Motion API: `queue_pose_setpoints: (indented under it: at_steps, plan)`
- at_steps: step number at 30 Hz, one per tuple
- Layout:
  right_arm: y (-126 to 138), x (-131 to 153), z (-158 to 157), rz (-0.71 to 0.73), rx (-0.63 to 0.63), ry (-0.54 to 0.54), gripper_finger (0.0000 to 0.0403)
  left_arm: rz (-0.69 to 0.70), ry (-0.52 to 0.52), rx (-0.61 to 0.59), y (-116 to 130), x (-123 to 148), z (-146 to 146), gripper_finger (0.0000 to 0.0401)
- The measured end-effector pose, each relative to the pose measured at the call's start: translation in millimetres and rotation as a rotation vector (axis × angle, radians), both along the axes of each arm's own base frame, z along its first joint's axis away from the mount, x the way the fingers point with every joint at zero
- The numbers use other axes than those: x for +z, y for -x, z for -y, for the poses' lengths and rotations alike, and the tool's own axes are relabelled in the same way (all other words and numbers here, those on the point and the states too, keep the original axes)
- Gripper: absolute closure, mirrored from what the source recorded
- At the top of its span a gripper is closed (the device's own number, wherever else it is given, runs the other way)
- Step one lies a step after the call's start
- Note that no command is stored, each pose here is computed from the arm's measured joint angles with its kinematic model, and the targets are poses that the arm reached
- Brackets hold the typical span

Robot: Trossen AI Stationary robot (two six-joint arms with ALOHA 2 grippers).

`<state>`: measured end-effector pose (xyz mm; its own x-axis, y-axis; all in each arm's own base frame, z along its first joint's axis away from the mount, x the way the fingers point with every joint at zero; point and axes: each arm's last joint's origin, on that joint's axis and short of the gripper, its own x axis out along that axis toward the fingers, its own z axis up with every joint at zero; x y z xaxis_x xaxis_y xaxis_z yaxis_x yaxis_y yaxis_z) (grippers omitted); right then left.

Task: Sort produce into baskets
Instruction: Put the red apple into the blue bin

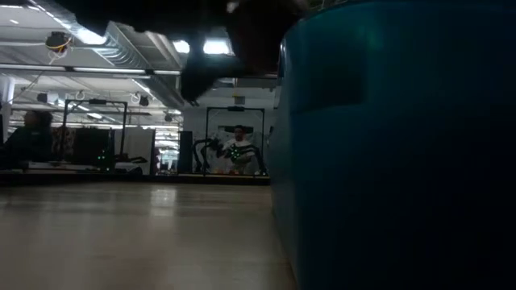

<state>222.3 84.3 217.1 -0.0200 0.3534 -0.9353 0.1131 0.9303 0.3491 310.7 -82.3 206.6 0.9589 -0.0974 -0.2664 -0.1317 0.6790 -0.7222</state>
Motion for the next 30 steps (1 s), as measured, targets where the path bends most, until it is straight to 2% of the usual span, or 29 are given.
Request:
queue_pose_setpoints:
  at_steps: [5,9,11,20,30]
  plan:
    - [0,0,0,0.001,0.000,0.000,0.0118,-0.077,-0.020,-0.022,-34,-28,18,0.0056]
    - [0,0,0,0.002,0.000,0.000,0.0118,-0.081,0.010,-0.020,-56,-35,24,0.0056]
    - [0,0,0,0.002,0.000,0.000,0.0118,-0.078,-0.009,-0.023,-63,-36,24,0.0056]
    - [-1,0,1,0.028,-0.006,0.057,0.0118,-0.082,-0.005,-0.030,-66,-36,21,0.0056]
    - [-2,-1,2,0.035,-0.009,0.079,0.0118,-0.065,-0.126,-0.161,-65,-36,26,0.0056]
